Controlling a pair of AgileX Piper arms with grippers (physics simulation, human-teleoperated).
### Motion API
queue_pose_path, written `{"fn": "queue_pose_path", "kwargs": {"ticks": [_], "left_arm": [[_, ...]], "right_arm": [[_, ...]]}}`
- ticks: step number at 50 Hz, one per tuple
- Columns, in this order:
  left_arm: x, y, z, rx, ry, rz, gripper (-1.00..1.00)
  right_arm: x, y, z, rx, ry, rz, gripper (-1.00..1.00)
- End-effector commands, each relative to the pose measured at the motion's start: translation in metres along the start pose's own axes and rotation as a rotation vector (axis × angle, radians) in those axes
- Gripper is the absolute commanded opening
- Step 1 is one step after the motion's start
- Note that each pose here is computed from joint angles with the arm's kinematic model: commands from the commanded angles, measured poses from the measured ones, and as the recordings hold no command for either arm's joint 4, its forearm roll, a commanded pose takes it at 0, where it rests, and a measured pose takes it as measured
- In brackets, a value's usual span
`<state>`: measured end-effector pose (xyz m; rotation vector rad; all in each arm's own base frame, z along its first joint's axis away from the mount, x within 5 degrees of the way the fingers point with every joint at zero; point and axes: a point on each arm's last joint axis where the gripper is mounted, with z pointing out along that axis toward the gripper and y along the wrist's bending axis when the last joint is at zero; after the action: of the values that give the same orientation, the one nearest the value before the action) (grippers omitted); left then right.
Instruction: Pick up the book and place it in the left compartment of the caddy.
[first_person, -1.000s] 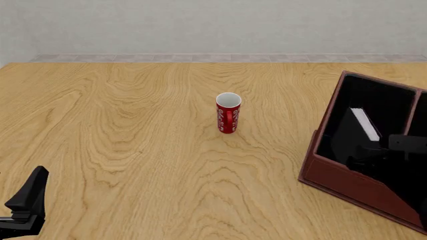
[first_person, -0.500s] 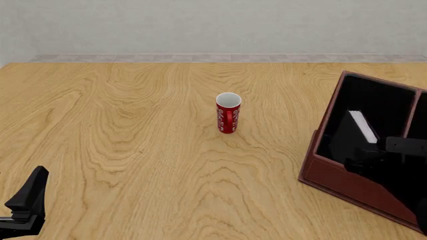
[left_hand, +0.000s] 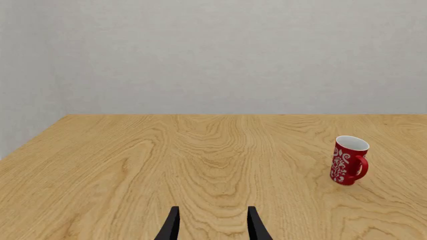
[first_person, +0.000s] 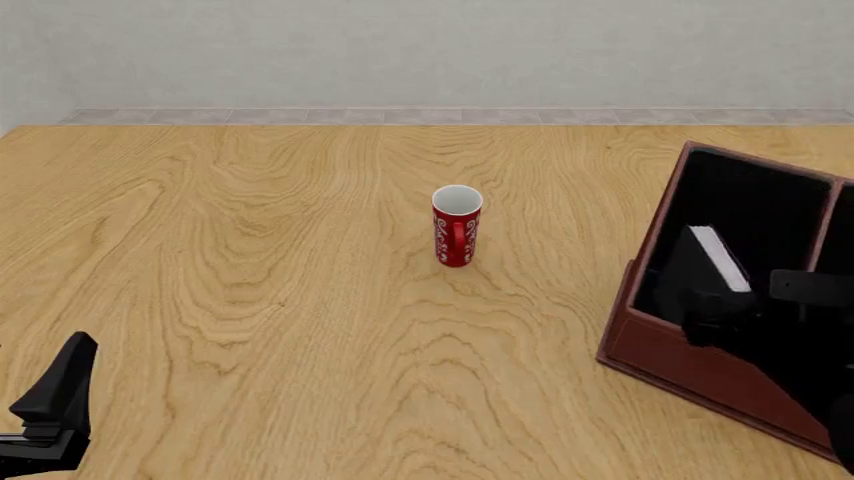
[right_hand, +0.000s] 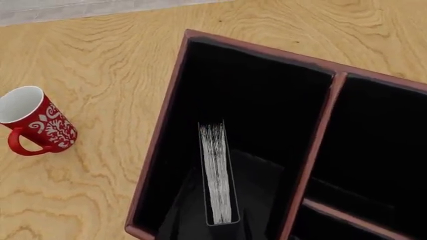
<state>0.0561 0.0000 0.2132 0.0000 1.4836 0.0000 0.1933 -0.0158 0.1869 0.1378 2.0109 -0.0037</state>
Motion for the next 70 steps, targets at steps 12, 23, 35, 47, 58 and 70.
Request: {"fn": "queue_pose_path", "kwargs": {"ticks": [12, 23, 35, 47, 58, 70], "left_arm": [[0.000, 0.000, 0.000, 0.000, 0.000, 0.000, 1.00], [0.000, 0.000, 0.000, 0.000, 0.000, 0.000, 1.00], [0.000, 0.000, 0.000, 0.000, 0.000, 0.000, 1.00], [0.000, 0.000, 0.000, 0.000, 0.000, 0.000, 1.00], [0.000, 0.000, 0.000, 0.000, 0.000, 0.000, 1.00], [0.000, 0.000, 0.000, 0.000, 0.000, 0.000, 1.00]], "right_arm": [[-0.002, -0.004, 0.001, 0.026, 0.002, -0.001, 1.00], [-0.008, 0.000, -0.006, 0.013, -0.007, 0.000, 1.00], [-0.018, 0.004, -0.015, -0.006, -0.027, -0.005, 1.00], [-0.022, 0.006, -0.020, -0.016, -0.035, -0.010, 1.00], [-0.031, 0.008, -0.027, -0.024, -0.049, -0.021, 1.00], [-0.037, 0.009, -0.036, -0.028, -0.063, -0.033, 1.00]]}}
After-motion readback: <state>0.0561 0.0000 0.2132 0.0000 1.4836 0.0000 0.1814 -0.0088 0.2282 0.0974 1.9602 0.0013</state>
